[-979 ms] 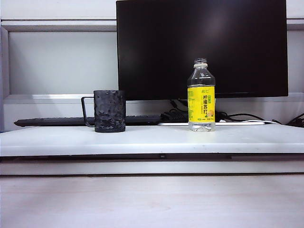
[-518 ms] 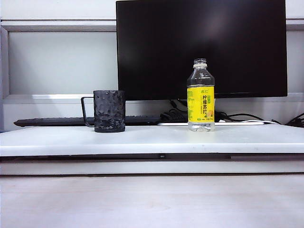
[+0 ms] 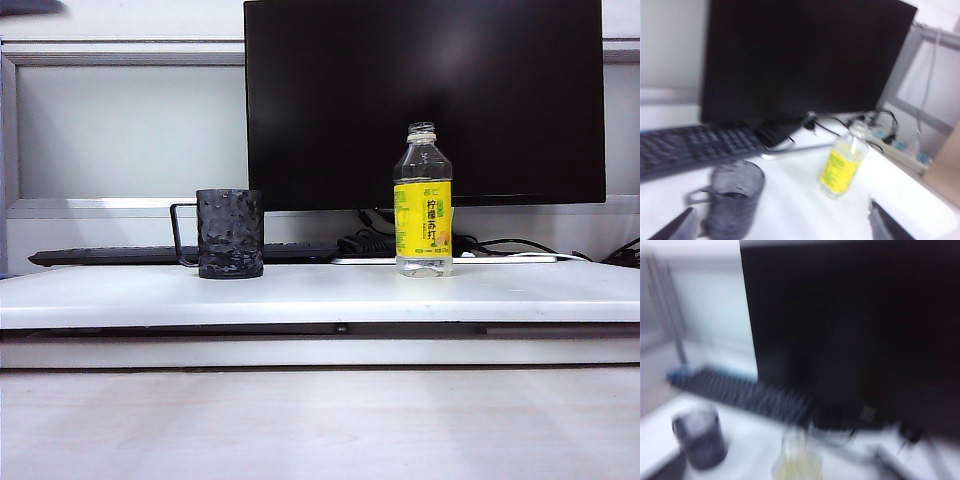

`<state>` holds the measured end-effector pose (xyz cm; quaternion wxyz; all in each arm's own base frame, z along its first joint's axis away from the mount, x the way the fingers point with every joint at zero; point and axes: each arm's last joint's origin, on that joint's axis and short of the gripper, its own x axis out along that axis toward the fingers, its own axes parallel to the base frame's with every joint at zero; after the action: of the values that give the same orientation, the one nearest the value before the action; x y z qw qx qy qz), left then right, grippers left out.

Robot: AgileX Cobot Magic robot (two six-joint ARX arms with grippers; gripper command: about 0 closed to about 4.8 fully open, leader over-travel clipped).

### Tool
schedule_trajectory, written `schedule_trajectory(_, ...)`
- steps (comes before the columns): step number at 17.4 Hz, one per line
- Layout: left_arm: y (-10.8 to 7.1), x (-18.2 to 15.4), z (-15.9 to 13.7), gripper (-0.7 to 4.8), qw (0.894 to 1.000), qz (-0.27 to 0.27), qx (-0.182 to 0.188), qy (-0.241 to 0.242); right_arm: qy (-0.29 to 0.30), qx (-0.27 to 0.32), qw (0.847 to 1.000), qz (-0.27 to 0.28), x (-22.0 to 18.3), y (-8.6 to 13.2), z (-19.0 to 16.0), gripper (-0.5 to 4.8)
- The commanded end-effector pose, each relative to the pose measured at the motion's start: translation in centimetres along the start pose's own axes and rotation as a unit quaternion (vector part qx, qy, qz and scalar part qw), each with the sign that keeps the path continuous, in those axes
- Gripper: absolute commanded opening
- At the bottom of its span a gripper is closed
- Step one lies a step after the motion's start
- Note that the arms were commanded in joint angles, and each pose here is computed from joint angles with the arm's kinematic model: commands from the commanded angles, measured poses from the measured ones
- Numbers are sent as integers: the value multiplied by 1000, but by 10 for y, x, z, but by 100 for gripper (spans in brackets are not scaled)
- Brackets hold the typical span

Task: Carefully pick up the bottle and pour some water from the bottle into the cup.

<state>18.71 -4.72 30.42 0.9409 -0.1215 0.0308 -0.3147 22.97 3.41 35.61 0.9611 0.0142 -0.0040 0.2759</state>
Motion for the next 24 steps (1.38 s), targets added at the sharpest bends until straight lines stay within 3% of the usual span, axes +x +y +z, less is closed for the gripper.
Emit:
schedule_trajectory(1,2,25,-16,479,999,-4,-12,29,35,13,999,15,27,-5,-21,479)
schedule_trajectory(3,3,43,-30,479,998,-13,-9,52,58,21,997,36,56,-6,-45,479)
schedule_trajectory(6,6,51,-38,479,998,-10,-1,64,101,-15,993,66,84,-1,-80,479)
schedule_trajectory(9,7,51,-38,479,998,5,19,64,124,-12,992,37,93,-4,-94,479)
schedule_trajectory(12,11,56,-47,479,996,10,27,87,119,-39,992,19,101,-9,-103,479)
schedule_trajectory(18,14,58,-57,479,992,13,18,121,146,-27,989,22,120,-15,-139,479)
schedule_trajectory(24,15,57,-61,479,990,17,11,142,104,-46,993,20,134,-10,-143,479)
